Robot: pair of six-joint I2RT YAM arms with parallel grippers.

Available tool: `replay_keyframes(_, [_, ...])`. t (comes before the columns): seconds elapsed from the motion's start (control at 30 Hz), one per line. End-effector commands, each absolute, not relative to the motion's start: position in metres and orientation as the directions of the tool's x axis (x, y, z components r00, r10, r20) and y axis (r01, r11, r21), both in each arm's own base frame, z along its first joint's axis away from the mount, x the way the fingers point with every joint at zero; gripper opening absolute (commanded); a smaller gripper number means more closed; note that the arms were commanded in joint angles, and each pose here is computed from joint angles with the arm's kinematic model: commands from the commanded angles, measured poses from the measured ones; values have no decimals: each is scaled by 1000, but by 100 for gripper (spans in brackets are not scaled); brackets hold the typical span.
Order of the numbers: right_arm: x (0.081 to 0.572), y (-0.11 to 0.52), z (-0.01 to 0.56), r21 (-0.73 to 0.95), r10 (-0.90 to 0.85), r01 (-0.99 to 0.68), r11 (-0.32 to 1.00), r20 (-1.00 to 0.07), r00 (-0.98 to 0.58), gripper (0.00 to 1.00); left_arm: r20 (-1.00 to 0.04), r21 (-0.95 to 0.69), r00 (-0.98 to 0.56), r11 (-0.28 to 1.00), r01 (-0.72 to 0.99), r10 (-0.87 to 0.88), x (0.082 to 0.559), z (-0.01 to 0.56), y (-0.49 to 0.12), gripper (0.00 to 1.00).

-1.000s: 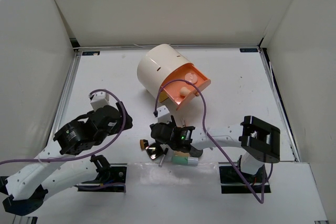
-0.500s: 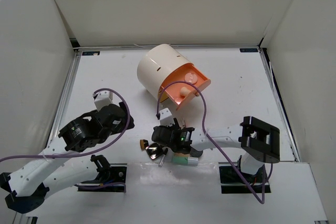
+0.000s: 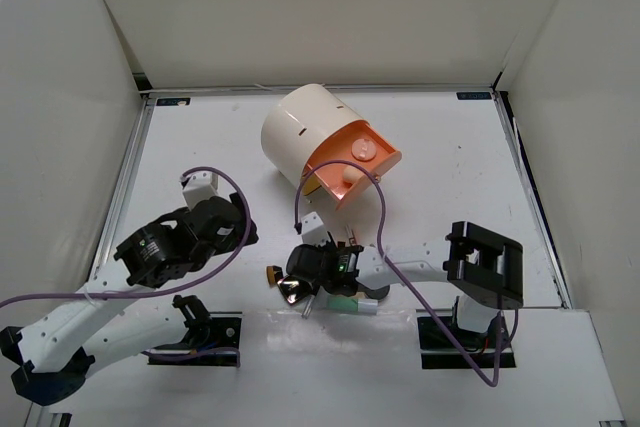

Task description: Organize the makeup

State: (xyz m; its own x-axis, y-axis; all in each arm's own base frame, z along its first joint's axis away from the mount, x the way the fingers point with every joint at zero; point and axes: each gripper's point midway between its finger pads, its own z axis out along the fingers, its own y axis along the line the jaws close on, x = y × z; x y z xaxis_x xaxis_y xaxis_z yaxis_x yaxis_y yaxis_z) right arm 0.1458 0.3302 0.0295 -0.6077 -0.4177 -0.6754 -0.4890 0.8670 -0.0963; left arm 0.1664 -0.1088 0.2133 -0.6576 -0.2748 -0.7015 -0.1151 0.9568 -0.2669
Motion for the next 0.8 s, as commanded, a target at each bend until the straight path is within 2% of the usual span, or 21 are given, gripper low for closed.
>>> replay_keyframes(0.0, [147, 331, 23, -117, -432, -486, 866, -665, -610, 46, -708, -290, -645, 951, -107, -288, 168, 222, -111, 98])
replay_keyframes(0.07, [149, 332, 28, -110, -419, -479, 871, -676, -606, 36, -708, -285, -646, 952, -107, -285, 168, 222, -111, 98])
replay_keyframes(0.1, [153, 332, 36, -106, -401, -466, 879, -692, -600, 26, -709, -290, -644, 951, -106, -288, 168, 223, -111, 98])
replay_keyframes(0.2, [152, 345, 67, -58, -395, -526, 849, -730, -557, 18, -713, -298, -635, 948, -110, -297, 169, 228, -111, 98])
replay_keyframes(0.33, [148, 367, 131, 1, -395, -652, 758, -796, -460, 11, -720, -313, -623, 944, -102, -306, 169, 235, -109, 98])
replay_keyframes(0.4, [148, 371, 170, 38, -340, -687, 725, -848, -406, 11, -725, -316, -616, 943, -101, -309, 169, 237, -108, 98])
replay_keyframes(0.47, [146, 374, 194, 11, -363, -759, 651, -873, -325, 10, -727, -326, -611, 941, -97, -315, 168, 239, -107, 98])
replay_keyframes(0.57, [159, 370, 238, -76, -399, -857, 509, -903, -157, 9, -731, -327, -605, 940, -98, -317, 168, 240, -106, 98])
replay_keyframes(0.6, [163, 369, 247, -62, -380, -858, 510, -911, -160, 9, -733, -330, -600, 939, -98, -320, 169, 241, -106, 98])
replay_keyframes(0.63, [174, 366, 257, -155, -413, -874, 461, -909, -57, 8, -733, -328, -601, 939, -101, -320, 169, 241, -105, 98])
replay_keyframes(0.77, [216, 346, 310, -300, -440, -875, 379, -891, 115, 9, -745, -331, -588, 940, -83, -314, 172, 248, -107, 98])
